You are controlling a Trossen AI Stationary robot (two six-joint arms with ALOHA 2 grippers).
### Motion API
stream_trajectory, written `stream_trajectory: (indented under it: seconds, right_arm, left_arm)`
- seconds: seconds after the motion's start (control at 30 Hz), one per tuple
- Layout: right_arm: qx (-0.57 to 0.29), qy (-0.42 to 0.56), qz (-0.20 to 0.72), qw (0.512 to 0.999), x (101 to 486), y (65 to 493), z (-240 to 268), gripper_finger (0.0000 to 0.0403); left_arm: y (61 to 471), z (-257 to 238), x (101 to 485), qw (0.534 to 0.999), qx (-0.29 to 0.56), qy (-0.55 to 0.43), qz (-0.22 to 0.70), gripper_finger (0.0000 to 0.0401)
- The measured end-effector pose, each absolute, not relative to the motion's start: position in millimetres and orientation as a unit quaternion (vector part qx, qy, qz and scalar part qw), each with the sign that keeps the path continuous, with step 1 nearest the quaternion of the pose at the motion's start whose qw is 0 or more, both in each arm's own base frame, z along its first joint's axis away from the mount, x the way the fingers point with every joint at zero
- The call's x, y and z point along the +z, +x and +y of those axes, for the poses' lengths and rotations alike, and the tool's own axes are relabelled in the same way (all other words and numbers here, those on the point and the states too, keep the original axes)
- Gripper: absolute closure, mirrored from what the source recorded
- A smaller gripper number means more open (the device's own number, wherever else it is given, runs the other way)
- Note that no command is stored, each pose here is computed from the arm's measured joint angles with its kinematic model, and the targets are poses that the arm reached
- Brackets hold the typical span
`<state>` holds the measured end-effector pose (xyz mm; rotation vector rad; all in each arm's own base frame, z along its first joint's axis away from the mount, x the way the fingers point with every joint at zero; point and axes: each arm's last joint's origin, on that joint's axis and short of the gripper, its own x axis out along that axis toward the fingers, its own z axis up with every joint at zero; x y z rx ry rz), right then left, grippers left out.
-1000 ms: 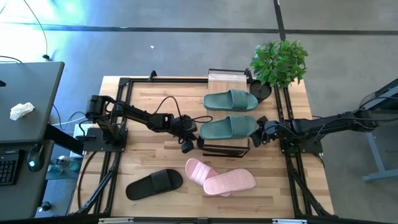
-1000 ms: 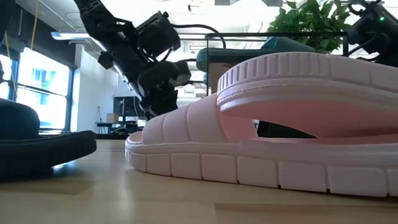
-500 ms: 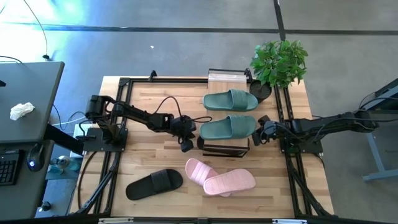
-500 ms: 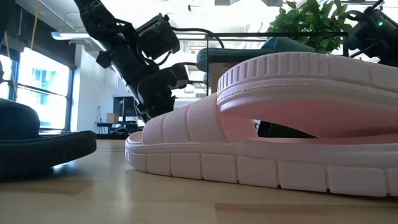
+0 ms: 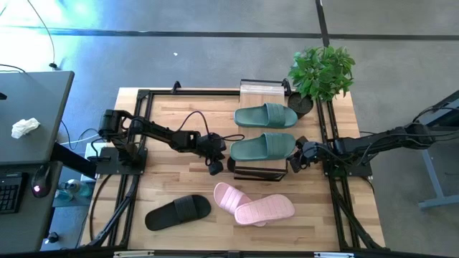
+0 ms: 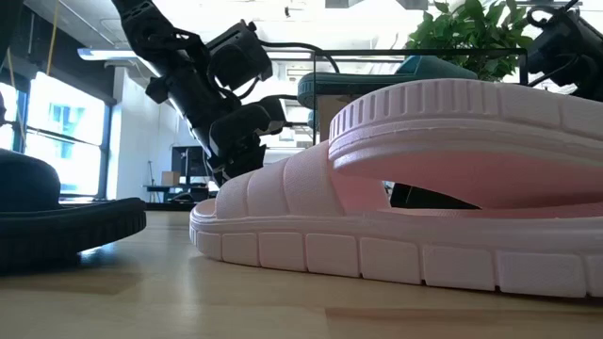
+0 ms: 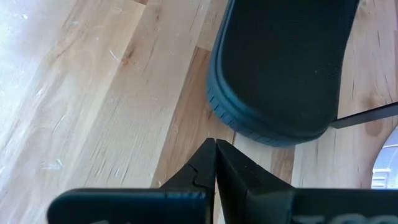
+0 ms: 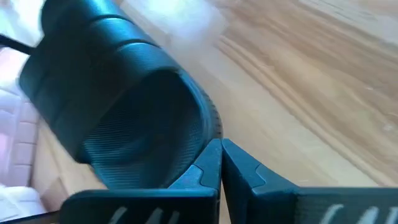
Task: Pick and place slides into the shelf
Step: Put the top black slipper under the shelf
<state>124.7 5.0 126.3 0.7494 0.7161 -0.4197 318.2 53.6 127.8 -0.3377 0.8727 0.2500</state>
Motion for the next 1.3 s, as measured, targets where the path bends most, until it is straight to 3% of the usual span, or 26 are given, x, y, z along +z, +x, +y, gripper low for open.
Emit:
stream_trajectory:
  seconds: [0.27, 0.53, 0.97, 1.3]
  right_arm:
    - [-0.163, 0.359, 0.352, 0.849, 126.8, 124.8, 12.7, 0.0403]
    - [-0.179, 0.361, 0.343, 0.848, 126.8, 124.4, 14.3, 0.0403]
    - [-0.19, 0.359, 0.336, 0.85, 127.0, 124.3, 13.6, 0.0403]
    - [-0.182, 0.358, 0.338, 0.851, 127.4, 124.7, 14.0, 0.0403]
  left_arm:
    - [318.2, 53.1, 127.7, 0.885, 0.114, -0.165, 0.42, 0.0401]
    - [320.9, 48.7, 129.3, 0.892, 0.106, -0.164, 0.409, 0.0401]
    - [316.5, 67.0, 127.7, 0.878, 0.196, -0.168, 0.402, 0.0401]
    - [320.1, 60.4, 129.4, 0.885, 0.162, -0.194, 0.392, 0.0401]
